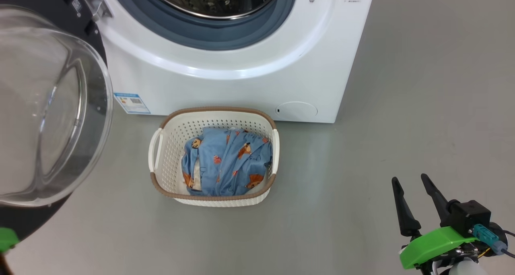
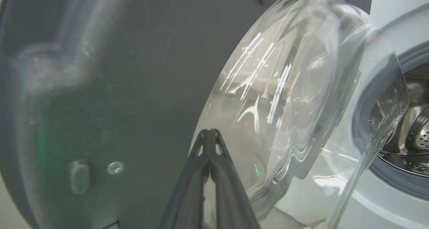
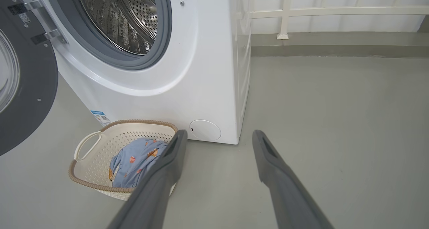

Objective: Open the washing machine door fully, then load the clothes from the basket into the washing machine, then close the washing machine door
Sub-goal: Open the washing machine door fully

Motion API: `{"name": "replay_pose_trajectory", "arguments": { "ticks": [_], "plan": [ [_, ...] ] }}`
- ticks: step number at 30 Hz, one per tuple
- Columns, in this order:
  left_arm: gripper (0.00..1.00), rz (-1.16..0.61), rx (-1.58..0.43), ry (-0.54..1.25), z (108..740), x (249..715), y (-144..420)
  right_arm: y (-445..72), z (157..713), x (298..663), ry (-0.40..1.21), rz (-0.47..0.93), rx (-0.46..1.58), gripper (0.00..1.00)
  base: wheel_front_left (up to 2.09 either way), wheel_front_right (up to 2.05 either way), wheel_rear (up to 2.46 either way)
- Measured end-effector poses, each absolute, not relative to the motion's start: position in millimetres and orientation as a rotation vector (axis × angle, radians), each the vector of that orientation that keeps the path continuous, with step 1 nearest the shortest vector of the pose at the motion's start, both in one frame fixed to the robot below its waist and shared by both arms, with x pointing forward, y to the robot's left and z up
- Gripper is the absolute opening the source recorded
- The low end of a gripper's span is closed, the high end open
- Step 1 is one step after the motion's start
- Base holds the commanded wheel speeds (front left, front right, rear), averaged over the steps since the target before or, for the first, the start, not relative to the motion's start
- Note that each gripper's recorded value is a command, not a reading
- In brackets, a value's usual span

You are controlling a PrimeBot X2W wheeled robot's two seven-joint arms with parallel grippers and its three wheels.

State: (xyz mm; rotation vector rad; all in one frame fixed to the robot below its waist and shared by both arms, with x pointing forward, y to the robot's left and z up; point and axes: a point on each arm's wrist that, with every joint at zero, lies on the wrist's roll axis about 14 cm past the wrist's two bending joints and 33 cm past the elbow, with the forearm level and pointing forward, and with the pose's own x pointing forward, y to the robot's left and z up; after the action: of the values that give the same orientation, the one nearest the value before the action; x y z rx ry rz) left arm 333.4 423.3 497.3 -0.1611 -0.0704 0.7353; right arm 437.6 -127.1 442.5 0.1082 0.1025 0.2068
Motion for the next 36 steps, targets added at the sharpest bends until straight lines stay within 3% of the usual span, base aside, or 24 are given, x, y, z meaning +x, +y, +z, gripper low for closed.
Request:
{"name": "replay_pose_trajectory", "arguments": {
  "ticks": [18,19,20,22,23,24,36],
  "plan": [
    [0.00,0.533,-0.113,-0.169,525.9,322.2,348.9,-131.0,476.6,423.2,0.021,0.188,0.126,1.00,0.00,0.00,0.00],
    [0.08,0.521,-0.115,-0.174,527.4,322.2,345.0,-132.7,477.3,421.3,0.019,0.183,0.128,1.00,0.00,0.00,0.00],
    [0.27,0.504,-0.116,-0.176,528.0,323.2,340.0,-134.7,477.1,418.4,0.020,0.178,0.129,1.00,0.00,0.00,0.00],
    [0.54,0.469,-0.120,-0.176,528.1,325.5,329.1,-138.2,475.8,412.9,0.024,0.169,0.129,1.00,0.00,0.00,0.00],
    [0.96,0.455,-0.130,-0.178,528.2,326.6,323.9,-140.0,475.5,410.4,0.026,0.164,0.129,1.00,0.00,0.00,0.00],
    [1.00,0.444,-0.140,-0.178,527.7,327.6,319.1,-141.8,475.7,408.4,0.025,0.160,0.129,1.00,0.00,0.00,0.00],
    [1.00,0.228,-0.168,-0.111,510.1,339.5,246.6,-162.7,494.5,392.3,-0.033,0.103,0.127,1.00,0.00,0.00,0.00]
  ]
}}
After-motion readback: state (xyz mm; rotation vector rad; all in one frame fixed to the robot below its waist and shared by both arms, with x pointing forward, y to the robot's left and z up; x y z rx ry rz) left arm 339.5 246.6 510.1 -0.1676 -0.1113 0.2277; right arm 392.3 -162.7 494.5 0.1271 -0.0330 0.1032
